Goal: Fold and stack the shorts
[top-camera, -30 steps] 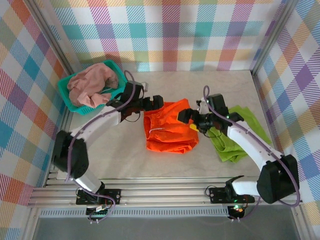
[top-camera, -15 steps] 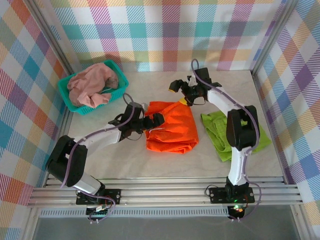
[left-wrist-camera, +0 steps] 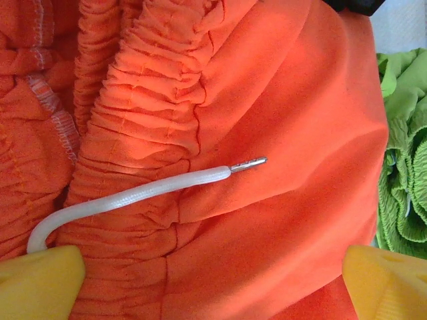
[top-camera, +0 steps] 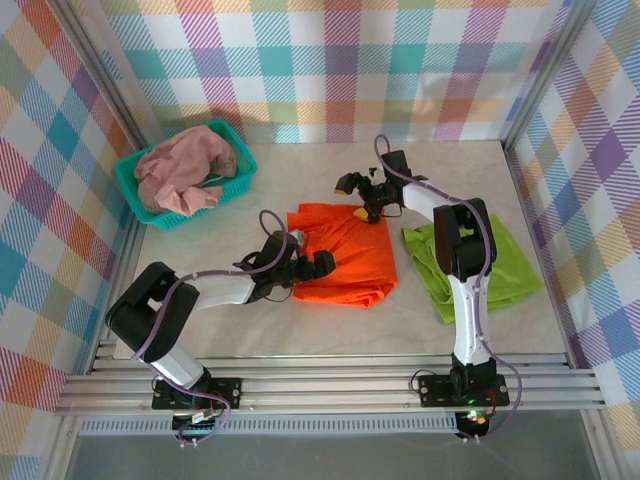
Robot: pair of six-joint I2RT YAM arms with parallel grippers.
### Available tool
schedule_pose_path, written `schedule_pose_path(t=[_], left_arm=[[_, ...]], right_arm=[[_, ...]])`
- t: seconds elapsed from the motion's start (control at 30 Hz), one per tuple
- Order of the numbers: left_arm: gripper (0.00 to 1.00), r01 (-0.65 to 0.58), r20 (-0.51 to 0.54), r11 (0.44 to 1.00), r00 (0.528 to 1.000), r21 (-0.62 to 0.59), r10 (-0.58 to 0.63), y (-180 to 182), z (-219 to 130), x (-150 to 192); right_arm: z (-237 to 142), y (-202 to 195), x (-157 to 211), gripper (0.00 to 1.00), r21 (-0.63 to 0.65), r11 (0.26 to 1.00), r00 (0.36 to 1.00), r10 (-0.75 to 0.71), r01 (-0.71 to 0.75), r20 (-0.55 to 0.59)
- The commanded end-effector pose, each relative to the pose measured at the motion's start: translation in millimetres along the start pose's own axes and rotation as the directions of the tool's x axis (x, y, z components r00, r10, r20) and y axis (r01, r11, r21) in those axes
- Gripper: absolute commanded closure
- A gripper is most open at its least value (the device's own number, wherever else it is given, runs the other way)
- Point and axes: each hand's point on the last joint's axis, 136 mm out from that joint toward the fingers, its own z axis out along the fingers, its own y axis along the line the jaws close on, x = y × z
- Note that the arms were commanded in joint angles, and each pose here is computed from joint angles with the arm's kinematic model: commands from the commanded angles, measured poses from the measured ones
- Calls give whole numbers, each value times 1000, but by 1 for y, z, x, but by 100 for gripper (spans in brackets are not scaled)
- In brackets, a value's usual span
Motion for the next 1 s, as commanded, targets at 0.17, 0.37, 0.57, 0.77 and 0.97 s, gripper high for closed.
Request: schedule_pose_path(t=[0.17,0.37,0.57,0.77,0.97], left_arm=[[0,-2,9,995,1000,-95,3,9,-18,0],[0,-76,98,996,992,-39,79,-52,-69,-56],[0,-95,66,993,994,73,90,-96,-74,-73],[0,-17,-10,996,1000,87,18,-85,-28,-55],[0,34,-54,999,998,-21,-35,-30,8,-26]], right_arm=[[-39,40,0,1,-60,984,984,-164,169,69],[-111,62,39,1,24,951,939,-310,310,151],[-142,10,81,0,224,916,928,-360,333,95],[-142,-31,103,5,279,910,945,-326,306,30],[-133,-53,110,6,292,910,954,-295,296,-47]])
